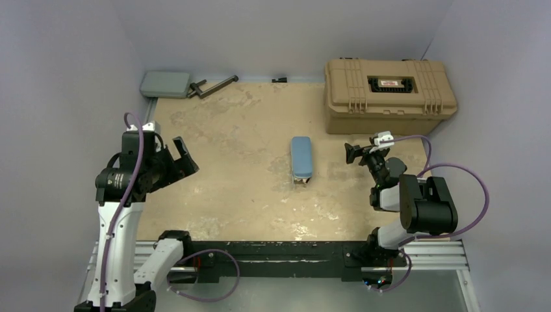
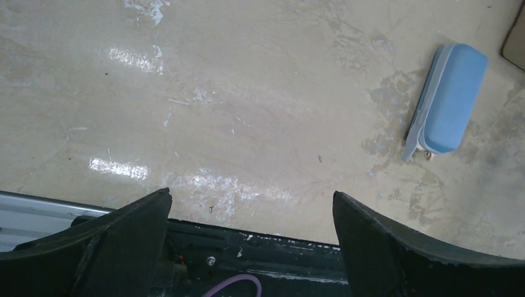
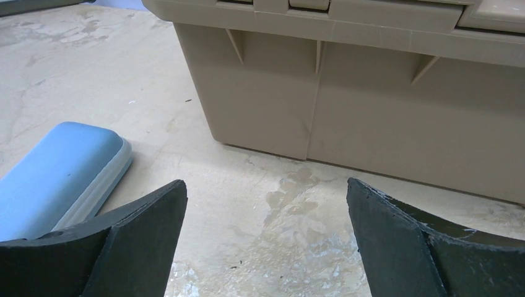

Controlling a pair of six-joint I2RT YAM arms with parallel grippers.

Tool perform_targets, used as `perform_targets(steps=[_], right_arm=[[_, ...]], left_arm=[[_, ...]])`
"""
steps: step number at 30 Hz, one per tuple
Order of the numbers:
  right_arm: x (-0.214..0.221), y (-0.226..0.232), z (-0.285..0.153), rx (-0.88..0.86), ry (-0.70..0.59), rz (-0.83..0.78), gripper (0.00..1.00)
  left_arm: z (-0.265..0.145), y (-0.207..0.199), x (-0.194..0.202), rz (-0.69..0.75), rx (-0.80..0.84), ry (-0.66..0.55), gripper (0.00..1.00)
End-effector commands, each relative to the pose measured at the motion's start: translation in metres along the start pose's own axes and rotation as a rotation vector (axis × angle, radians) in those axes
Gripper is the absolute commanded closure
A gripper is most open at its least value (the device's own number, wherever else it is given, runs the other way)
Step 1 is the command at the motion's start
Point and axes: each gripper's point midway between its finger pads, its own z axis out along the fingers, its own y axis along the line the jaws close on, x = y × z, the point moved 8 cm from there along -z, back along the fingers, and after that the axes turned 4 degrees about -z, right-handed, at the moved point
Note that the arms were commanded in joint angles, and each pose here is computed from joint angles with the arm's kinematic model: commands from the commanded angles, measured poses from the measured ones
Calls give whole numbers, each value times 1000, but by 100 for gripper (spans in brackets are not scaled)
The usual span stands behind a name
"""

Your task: Open the umbrella

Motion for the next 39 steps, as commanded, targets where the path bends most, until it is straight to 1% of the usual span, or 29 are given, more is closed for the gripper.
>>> perform_targets(steps=[1,5,8,9,12,14,15,16,17,18,20,21,24,28,31,35,39], right_arm=[[-12,-5,8,27,-40,-32,2],[-13,-7,7,72,-42,-31,2],[-26,-11,4,189,-73,-3,2],[-32,-13,4,211,-62,13,2],[-64,-12,4,219,46,86,2],[-90,-4,-2,198,77,184,1],[-103,3,-5,206,64,336,1],[-107,4,-12,274,96,478,1],[-110,4,-20,351,149,569,1],[-114,4,-26,414,180,636,1],[-123,14,-28,341,228,693,4],[-126,19,-28,292,278,688,6],[-137,36,-26,174,413,734,7],[-150,66,-19,1,535,664,5],[-154,87,-13,-44,618,602,5],[-154,120,-3,-107,697,546,4],[-147,144,9,-98,756,486,2]], left_arm=[[-28,1,8,50,57,16,0],[-39,5,21,45,85,19,0],[-42,11,33,43,96,32,0],[-42,12,37,41,108,29,0],[-46,13,45,38,144,31,0],[-51,12,46,37,158,22,0],[-54,12,46,36,166,17,0],[-56,12,46,37,171,12,0],[-58,11,47,39,177,6,0],[-59,11,47,44,186,1,0],[-60,11,49,52,197,2,0],[-60,11,50,60,205,0,0],[-61,11,53,63,227,3,0],[-59,11,61,59,269,28,0],[-59,12,64,58,283,33,0],[-62,11,66,56,294,38,0],[-63,9,67,53,313,55,0]])
